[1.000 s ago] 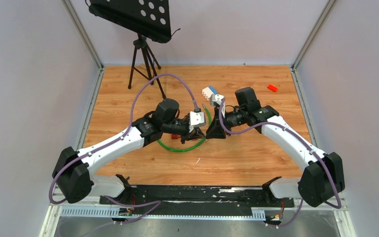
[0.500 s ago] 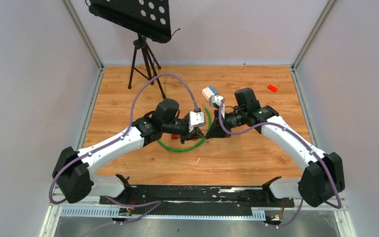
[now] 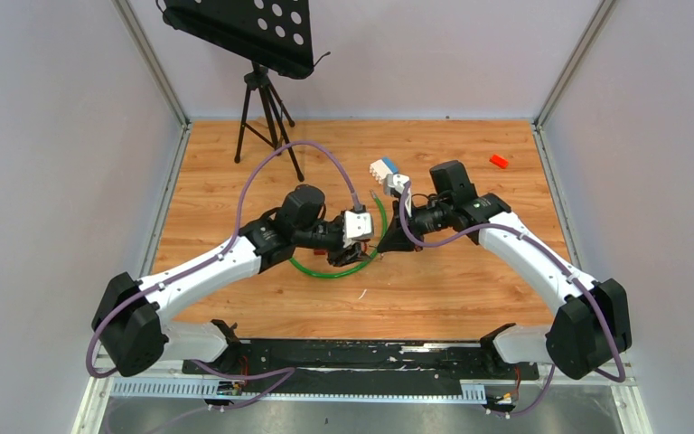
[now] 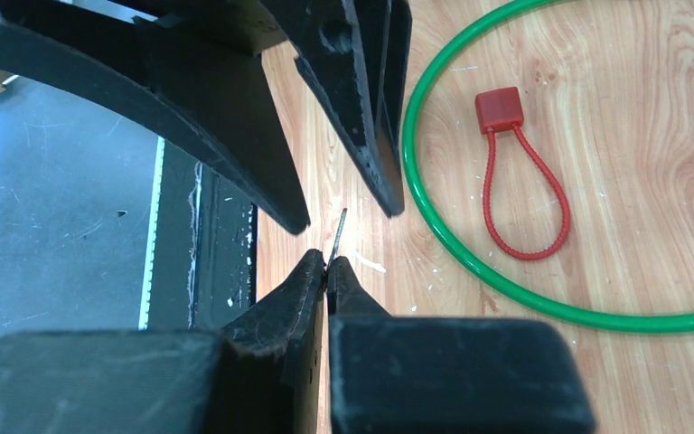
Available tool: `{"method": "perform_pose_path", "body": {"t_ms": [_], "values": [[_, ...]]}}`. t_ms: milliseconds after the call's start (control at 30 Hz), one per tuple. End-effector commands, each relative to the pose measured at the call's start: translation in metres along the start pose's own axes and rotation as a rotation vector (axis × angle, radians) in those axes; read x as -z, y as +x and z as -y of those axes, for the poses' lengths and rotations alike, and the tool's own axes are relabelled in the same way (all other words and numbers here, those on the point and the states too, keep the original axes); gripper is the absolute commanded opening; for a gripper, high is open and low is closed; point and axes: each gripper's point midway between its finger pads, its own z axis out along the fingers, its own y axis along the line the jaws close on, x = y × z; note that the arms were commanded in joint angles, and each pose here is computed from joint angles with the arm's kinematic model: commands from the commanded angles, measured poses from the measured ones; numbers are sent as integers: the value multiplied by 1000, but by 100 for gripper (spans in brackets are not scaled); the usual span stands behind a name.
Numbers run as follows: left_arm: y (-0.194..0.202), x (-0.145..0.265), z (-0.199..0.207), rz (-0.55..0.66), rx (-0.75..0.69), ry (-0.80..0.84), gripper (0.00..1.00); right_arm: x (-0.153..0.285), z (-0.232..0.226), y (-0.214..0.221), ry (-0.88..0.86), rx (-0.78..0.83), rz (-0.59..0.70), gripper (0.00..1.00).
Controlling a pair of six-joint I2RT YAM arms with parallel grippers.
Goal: Unlock with the key
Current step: Pick up the key from the center of the board.
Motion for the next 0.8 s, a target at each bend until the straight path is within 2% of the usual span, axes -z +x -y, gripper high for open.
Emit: {"method": "perform_pose_path", "body": {"t_ms": [0,167,200,300,500,767], "values": [[-4,16,-13,-6,-162,-98,65,9,2,-16,45,75,12,0],[30,33,-38,-156,-258,-238,98,17,7,-10,106,64,-12,0],[42,35,-46,-213,-272,-269,100,19,7,-9,117,60,-14,0],[80,45,-64,-393,-282,-299,100,28,9,-9,146,58,-4,0],[141,53,-78,-627,-198,-180,100,43,10,-9,189,49,27,0],[170,43,-94,-728,-133,-59,98,45,16,-3,193,23,27,0]]}}
